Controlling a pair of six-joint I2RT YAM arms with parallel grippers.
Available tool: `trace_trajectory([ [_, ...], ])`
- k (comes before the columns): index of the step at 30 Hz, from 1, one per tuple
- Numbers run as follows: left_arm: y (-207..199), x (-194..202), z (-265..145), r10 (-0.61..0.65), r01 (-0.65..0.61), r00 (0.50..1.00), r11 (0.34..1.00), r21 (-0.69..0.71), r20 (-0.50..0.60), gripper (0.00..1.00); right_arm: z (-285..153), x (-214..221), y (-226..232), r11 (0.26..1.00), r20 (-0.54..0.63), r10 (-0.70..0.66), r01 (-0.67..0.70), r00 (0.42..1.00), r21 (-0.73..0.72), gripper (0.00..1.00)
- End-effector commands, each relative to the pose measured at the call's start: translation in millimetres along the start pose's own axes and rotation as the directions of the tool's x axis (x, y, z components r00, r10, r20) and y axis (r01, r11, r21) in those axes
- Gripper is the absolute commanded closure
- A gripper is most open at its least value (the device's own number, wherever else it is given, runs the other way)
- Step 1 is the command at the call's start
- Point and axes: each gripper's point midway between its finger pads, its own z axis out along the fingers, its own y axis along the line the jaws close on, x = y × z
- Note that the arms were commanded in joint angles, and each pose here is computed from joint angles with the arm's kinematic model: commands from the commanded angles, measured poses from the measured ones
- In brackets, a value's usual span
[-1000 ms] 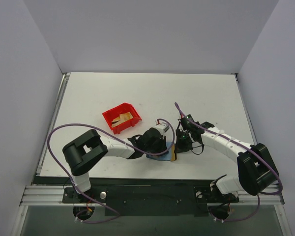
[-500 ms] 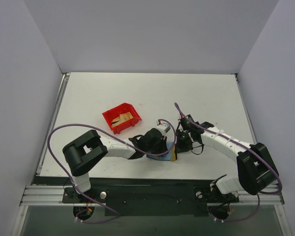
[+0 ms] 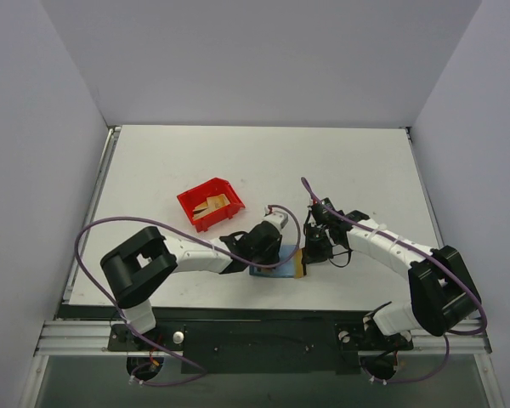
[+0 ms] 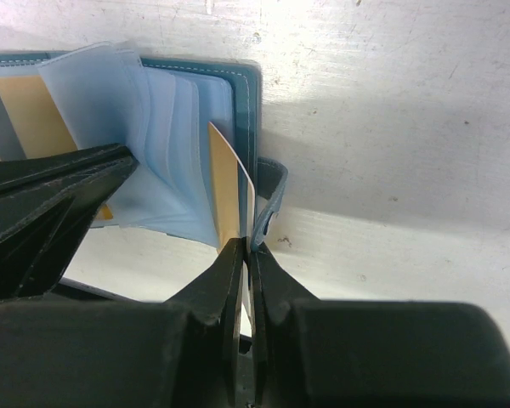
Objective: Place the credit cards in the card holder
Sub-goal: Insert the credit card into the card holder.
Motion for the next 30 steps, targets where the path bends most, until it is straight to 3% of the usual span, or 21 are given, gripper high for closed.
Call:
trace_trajectory([
  [1,66,65,-18,0.047,-0.095,0.975,0.973,-0.212,-0.218,1.0,7,11,-31,0.99,-0.028,0.004,0.0,1.0,0.139,1.0],
  [9,61,64,-29,0.041,-0.074,0.981,0.983,-0.168,-0.191,1.0,0,4,-29,0.99,0.0,-0.003,0.003,1.0,0.14,1.0],
  [14,58,64,-27,0.035,-0.065,0.982,0.986,-0.156,-0.188,1.0,-23,-17,-22,0.994,0.134,-0.036,0.022,0.99,0.105,1.0],
  [22,55,69,-25,0.018,-0.043,0.982,0.99,-0.133,-0.186,1.0,-61,-38,20,0.98,0.319,-0.122,0.165,0.94,-0.113,1.0],
  [30,52,69,-25,0.004,-0.021,0.987,0.994,-0.105,-0.162,1.0,-47,-45,52,0.925,0.421,-0.076,0.222,0.904,-0.309,1.0],
])
